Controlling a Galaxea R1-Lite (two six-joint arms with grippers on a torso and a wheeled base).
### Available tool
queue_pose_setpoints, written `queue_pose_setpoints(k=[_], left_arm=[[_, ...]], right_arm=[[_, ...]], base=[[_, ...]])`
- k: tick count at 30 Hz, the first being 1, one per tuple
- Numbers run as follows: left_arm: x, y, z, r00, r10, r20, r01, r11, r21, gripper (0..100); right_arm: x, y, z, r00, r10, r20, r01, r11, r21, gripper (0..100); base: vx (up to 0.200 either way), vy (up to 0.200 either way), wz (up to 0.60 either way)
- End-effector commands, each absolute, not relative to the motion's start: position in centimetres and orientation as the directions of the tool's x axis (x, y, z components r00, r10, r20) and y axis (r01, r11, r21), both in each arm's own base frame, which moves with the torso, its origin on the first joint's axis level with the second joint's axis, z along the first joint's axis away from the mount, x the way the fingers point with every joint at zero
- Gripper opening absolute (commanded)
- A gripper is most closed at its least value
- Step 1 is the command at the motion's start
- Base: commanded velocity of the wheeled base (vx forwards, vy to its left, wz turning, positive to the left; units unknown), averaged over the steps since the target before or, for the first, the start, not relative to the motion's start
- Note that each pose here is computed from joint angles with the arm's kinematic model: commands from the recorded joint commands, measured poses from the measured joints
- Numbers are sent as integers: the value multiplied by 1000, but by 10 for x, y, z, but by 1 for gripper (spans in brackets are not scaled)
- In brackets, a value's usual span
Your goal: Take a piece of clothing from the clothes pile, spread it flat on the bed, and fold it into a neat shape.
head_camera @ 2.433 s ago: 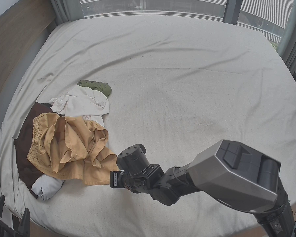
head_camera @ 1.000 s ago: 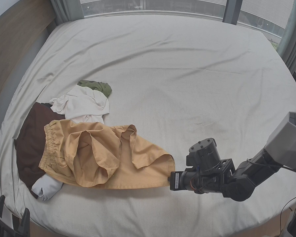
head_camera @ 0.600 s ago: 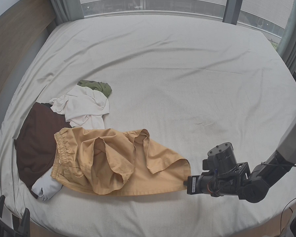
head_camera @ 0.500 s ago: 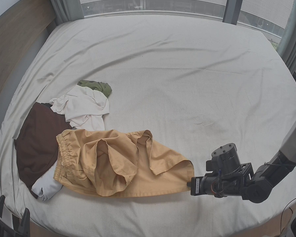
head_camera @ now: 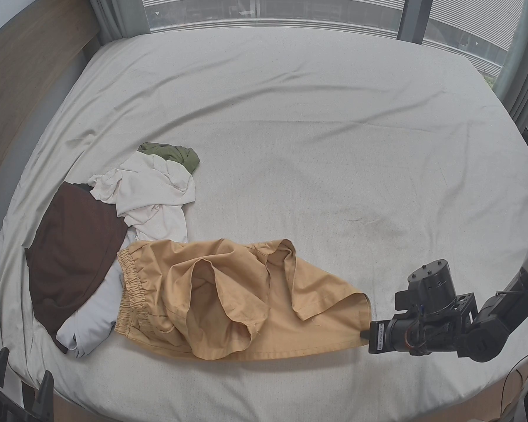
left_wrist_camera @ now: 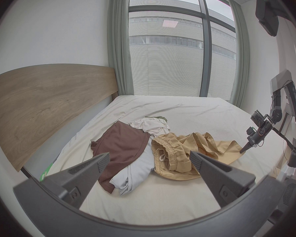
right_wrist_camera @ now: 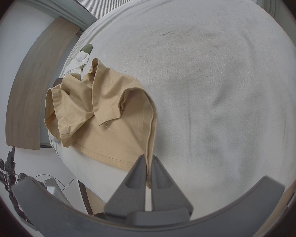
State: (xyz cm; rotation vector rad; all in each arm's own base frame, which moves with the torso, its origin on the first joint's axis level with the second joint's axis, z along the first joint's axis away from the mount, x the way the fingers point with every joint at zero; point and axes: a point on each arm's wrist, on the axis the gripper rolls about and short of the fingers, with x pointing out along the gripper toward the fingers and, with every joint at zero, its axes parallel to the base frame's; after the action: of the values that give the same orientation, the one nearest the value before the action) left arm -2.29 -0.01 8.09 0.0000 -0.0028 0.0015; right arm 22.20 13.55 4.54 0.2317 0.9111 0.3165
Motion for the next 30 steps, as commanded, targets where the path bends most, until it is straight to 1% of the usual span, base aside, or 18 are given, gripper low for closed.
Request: queue_pose_setpoints(k=[1, 5, 10, 16, 24, 30], left_arm=[[-23, 0, 76, 1000, 2, 2, -2, 1000, 0, 100], [-23, 0, 76, 1000, 0, 2, 0, 1000, 0, 100], [-23, 0, 76, 1000, 0, 2, 0, 1000, 0, 100], [-23, 0, 76, 1000, 0, 2, 0, 1000, 2, 100], [-23, 0, 76, 1000, 2, 2, -2, 1000, 2, 100], [-23, 0, 76, 1000, 2, 2, -2, 1000, 2, 100]], right_arm=[[217, 126, 49, 580, 354, -734, -153, 932, 328, 0], [216, 119, 46, 577, 335, -745, -137, 939, 316, 0], [211, 101, 39, 560, 310, -768, -129, 949, 288, 0], [208, 93, 37, 578, 301, -759, -115, 950, 290, 0], [201, 82, 32, 563, 285, -776, -114, 956, 269, 0], [201, 81, 32, 563, 286, -775, -112, 956, 272, 0]], base=[[0, 0, 0], [0, 0, 0], [0, 0, 0], [0, 0, 0], [0, 0, 0], [0, 0, 0]])
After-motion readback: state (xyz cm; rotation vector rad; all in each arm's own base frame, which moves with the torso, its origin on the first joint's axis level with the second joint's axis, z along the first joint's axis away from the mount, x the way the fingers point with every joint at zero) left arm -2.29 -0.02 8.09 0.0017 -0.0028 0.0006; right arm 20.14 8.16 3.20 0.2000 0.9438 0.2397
